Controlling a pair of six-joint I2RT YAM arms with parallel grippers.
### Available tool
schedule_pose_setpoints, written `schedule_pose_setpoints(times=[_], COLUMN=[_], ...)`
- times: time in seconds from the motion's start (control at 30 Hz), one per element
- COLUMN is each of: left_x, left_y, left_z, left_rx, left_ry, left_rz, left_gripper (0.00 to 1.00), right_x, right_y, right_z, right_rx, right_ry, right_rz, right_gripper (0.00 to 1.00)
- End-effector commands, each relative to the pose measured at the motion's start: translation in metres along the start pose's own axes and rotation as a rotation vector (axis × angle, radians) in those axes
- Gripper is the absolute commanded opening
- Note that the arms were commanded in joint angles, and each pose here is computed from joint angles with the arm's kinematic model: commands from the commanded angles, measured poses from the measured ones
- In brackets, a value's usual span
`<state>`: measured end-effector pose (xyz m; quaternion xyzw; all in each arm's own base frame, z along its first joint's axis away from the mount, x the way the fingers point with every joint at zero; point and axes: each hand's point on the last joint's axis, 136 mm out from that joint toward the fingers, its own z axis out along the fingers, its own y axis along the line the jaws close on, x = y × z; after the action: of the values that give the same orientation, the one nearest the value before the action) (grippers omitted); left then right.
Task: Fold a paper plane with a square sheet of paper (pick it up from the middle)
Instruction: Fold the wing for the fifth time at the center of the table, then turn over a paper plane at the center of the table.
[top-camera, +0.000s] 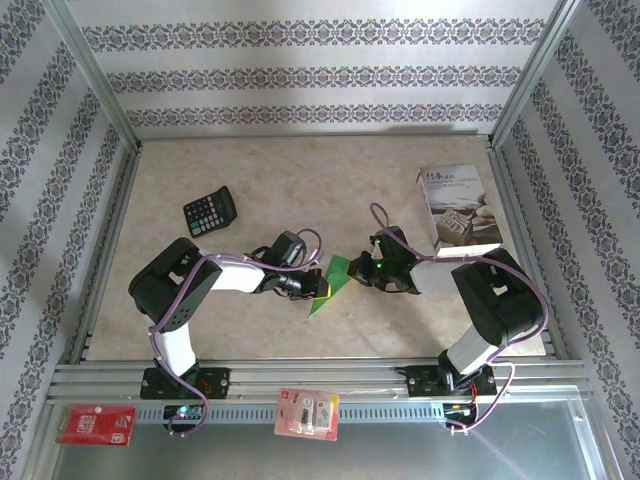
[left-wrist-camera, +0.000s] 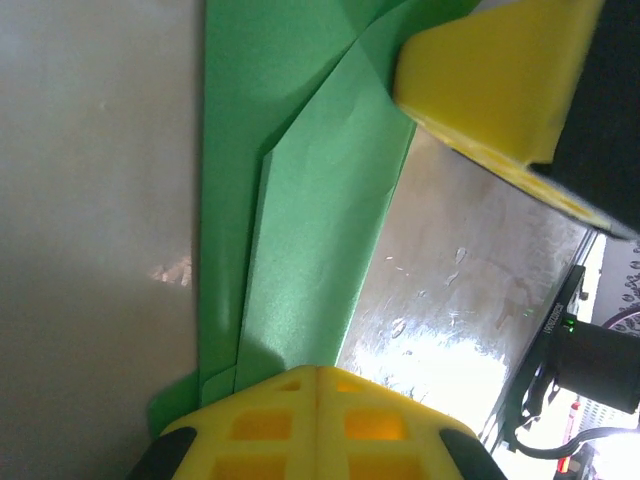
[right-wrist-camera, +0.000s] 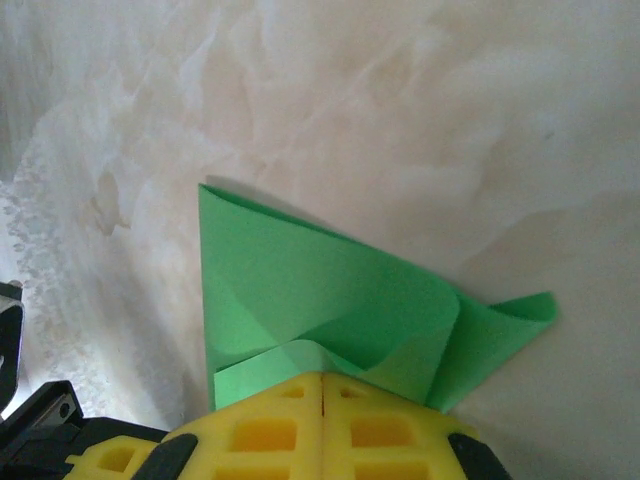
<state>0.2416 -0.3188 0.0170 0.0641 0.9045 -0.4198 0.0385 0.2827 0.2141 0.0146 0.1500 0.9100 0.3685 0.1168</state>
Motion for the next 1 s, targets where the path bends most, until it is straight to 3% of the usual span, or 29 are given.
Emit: schedule_pose_setpoints(times=[0.0, 0.4, 0.7, 0.87, 0.97], left_x=[0.044, 0.043, 0.016, -0.014, -0.03], left_y=[0.064, 0.059, 0.02, -0.025, -0.045], left_z=[0.004, 0.002, 0.0, -0.012, -0.027], left_rx=[-0.187, -0.172, -0.081, 0.02, 0.078], left_ry=[0.086, 0.084, 0.055, -0.017, -0.074], left_rz=[-0.112, -0.106, -0.068, -0.028, -0.013], left_gripper=[0.0, 0.0, 0.0, 0.12, 0.23], right_x=[-0.008, -0.051, -0.073, -0.047, -0.026], right_y=[-0.029, -0.052, -0.032, -0.008, -0.003], right_z=[-0.003, -0.014, -0.039, -0.05, -0.056], right_rx=[0.085, 0.107, 0.041, 0.018, 0.075], right_ry=[-0.009, -0.084, -0.128, -0.126, -0.135], right_rz=[0.021, 0.078, 0.045, -0.066, -0.145], right_gripper=[0.06, 0.06, 0.08, 0.13, 0.2])
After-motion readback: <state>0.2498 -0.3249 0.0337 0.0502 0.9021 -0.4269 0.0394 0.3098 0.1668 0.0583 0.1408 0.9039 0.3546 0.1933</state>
